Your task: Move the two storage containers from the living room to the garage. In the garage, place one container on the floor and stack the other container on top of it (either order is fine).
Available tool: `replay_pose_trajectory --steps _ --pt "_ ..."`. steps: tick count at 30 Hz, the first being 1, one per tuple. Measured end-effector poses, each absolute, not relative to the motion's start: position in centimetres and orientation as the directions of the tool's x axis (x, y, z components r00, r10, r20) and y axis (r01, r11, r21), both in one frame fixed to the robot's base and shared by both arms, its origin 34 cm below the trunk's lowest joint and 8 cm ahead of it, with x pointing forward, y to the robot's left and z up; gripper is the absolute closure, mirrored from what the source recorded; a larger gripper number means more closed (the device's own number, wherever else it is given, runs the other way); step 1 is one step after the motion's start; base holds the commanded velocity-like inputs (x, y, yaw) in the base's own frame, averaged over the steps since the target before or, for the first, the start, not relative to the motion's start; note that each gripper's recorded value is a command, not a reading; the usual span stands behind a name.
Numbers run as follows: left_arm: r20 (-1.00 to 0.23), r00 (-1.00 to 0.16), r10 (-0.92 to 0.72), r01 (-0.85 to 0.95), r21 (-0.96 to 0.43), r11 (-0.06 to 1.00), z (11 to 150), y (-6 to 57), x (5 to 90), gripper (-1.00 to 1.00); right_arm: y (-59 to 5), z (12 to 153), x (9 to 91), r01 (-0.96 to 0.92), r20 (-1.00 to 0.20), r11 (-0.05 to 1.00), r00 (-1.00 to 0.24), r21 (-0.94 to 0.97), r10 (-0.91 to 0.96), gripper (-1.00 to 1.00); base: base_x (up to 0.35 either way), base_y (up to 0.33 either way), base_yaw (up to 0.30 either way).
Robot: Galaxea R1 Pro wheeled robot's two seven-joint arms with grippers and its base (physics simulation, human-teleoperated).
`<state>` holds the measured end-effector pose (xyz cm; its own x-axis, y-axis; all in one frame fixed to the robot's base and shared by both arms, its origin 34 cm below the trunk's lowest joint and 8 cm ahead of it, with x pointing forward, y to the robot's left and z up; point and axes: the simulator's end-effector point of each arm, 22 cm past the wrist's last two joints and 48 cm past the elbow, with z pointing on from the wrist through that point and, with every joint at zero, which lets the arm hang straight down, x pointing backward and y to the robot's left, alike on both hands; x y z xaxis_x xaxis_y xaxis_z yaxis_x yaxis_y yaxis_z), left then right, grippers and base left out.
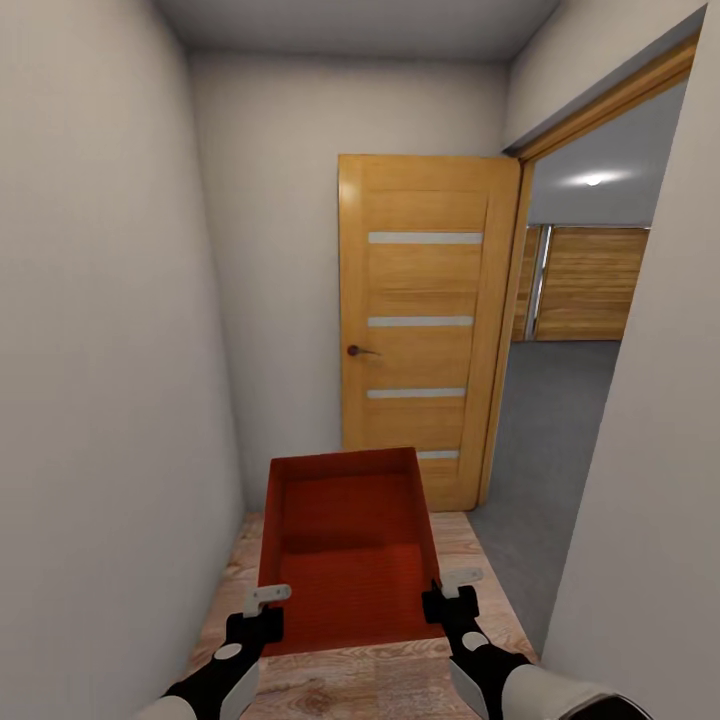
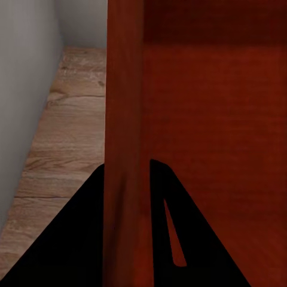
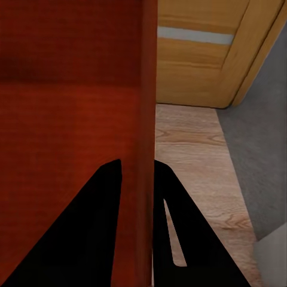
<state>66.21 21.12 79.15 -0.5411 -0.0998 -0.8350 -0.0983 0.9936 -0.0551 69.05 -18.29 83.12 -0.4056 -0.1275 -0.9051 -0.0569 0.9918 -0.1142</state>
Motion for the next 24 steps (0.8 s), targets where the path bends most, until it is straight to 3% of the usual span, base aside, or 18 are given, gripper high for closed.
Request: replay_pose_trajectory --steps 24 --pt "-0.836 -0.543 -0.078 -0.081 -0.040 0.996 79.53 21.30 66.61 1.00 -18.15 83.09 68.98 -0.041 -0.908 0.995 -0.407 -0.091 -0.099 1.00 0.000 0.000 -0.002"
